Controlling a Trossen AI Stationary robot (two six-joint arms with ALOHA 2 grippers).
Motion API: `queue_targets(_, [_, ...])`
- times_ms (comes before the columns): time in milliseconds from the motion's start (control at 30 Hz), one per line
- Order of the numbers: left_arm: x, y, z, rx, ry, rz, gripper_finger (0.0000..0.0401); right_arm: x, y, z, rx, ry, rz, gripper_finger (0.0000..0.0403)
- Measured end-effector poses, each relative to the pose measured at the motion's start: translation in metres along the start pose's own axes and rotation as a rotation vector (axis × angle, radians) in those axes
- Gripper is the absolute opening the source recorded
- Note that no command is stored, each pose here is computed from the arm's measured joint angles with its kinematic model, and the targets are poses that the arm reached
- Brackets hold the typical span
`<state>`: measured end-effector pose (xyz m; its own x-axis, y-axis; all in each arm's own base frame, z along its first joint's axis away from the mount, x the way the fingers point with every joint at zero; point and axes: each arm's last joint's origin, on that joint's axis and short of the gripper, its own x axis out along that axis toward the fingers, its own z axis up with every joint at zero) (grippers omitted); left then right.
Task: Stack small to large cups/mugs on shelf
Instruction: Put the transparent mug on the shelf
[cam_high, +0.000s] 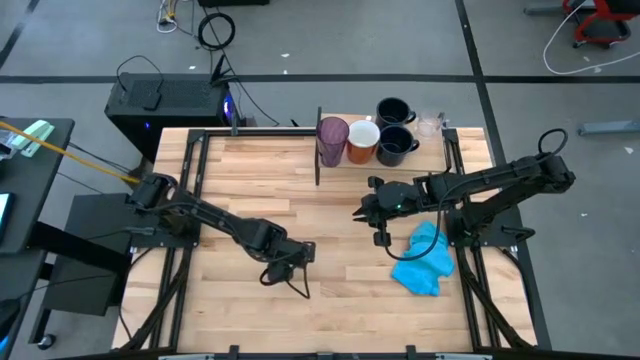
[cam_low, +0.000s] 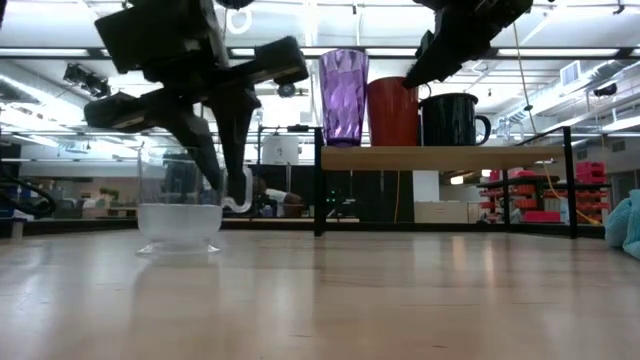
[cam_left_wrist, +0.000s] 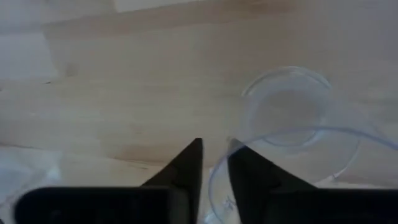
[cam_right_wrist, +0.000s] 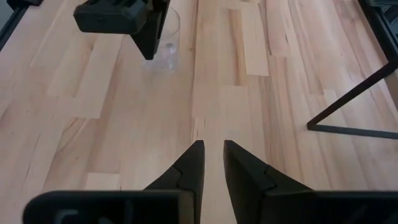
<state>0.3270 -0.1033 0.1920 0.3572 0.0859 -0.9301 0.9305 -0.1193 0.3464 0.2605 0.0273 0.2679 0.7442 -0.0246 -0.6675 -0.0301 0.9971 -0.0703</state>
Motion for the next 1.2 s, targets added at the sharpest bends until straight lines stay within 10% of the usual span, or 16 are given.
queue_targets(400, [-0.028, 0.005, -0.001, -0.255, 0.017, 0.100, 0.0168, 0.000, 0.000, 0.001, -0.004, -0.010, 0.000, 0.0067])
queue_targets(733, [-0.069, -0.005, -0.008, -0.693, 0.009, 0.157, 0.0146, 0.000, 0.000, 0.007, -0.015, -0.073, -0.001, 0.0067])
queue_targets(1200, [-0.061, -0.060, -0.009, -1.290, 0.065, -0.098, 0.0110, -0.001, 0.000, 0.011, -0.014, -0.117, -0.002, 0.0067])
